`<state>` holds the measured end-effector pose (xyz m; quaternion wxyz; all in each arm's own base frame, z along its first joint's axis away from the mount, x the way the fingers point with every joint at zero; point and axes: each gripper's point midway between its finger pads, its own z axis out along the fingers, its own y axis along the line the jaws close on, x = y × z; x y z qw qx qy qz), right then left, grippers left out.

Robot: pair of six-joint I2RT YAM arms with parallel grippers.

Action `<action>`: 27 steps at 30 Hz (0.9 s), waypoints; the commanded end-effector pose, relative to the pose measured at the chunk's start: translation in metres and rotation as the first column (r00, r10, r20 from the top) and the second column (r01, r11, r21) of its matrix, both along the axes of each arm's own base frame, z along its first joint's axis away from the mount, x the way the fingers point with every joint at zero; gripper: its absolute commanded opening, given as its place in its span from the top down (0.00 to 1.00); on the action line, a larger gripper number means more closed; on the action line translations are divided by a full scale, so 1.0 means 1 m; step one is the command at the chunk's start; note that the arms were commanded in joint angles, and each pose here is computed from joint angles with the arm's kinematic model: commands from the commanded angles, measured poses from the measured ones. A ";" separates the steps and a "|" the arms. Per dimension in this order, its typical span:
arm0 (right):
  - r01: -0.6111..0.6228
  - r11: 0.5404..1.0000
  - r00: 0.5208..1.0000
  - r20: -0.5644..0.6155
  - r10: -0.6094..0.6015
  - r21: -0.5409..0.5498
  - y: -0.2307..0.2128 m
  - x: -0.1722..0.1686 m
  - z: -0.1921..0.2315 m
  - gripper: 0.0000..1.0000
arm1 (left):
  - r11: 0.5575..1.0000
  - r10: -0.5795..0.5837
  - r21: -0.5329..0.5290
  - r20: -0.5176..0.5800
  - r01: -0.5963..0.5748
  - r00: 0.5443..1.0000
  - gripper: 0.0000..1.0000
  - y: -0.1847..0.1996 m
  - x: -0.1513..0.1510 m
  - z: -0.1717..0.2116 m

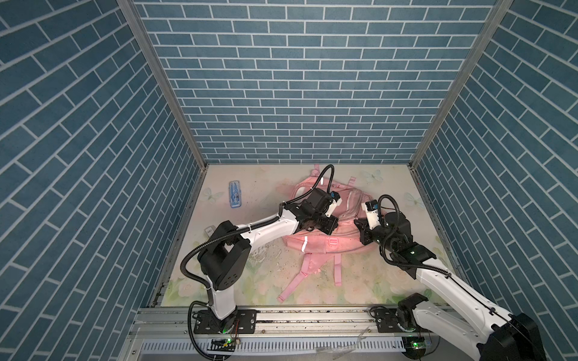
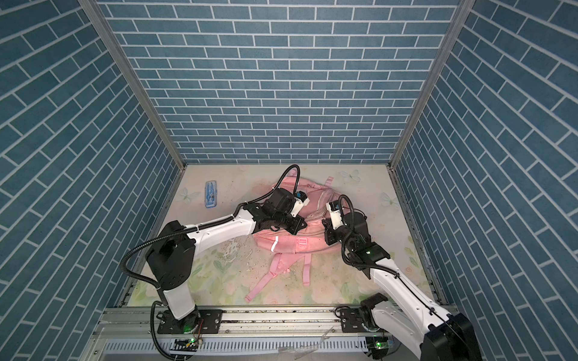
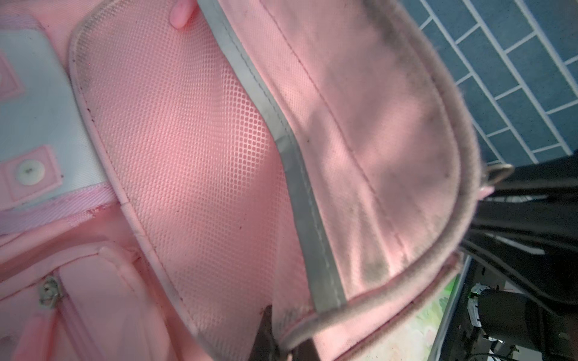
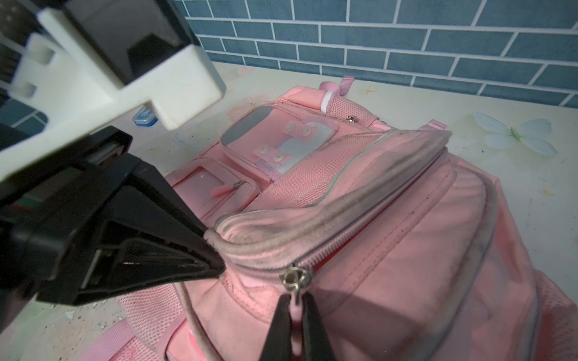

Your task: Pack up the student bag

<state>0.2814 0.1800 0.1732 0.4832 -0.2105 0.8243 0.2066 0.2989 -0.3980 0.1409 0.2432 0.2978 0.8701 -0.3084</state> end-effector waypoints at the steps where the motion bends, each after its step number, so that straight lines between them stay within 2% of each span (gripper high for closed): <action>1: -0.155 0.987 0.988 0.013 0.155 0.037 0.033 -0.016 0.004 1.00 | 0.976 -0.018 -0.213 0.097 0.038 0.995 1.00 -0.039 0.002 0.079; 6: -0.358 0.933 0.932 0.075 0.355 0.037 0.056 -0.042 0.005 1.00 | 0.981 -0.026 -0.187 0.113 0.047 0.993 1.00 -0.036 0.001 0.075; 12: -0.443 0.896 0.895 0.067 0.441 0.016 0.059 -0.058 -0.001 1.00 | 0.982 -0.036 -0.176 0.159 0.065 0.987 1.00 -0.030 0.004 0.084; 15: -0.378 0.926 0.923 0.082 0.377 0.003 0.049 -0.052 0.002 1.00 | 0.987 -0.009 -0.156 0.128 0.029 0.992 1.00 -0.011 0.015 0.075; 20: -0.235 0.972 0.971 0.041 0.235 -0.011 0.017 -0.031 0.006 1.00 | 0.998 -0.006 -0.057 0.164 0.015 0.987 1.00 0.018 0.014 0.056; 24: -0.138 0.990 0.990 0.005 0.138 -0.040 -0.006 -0.015 0.010 1.00 | 1.000 0.001 0.008 0.165 -0.002 0.986 1.00 0.030 0.012 0.041; 27: -0.118 0.989 0.992 -0.052 0.114 -0.086 -0.011 -0.013 0.008 1.00 | 1.000 0.023 0.005 0.161 -0.024 0.987 1.00 0.030 0.014 0.039</action>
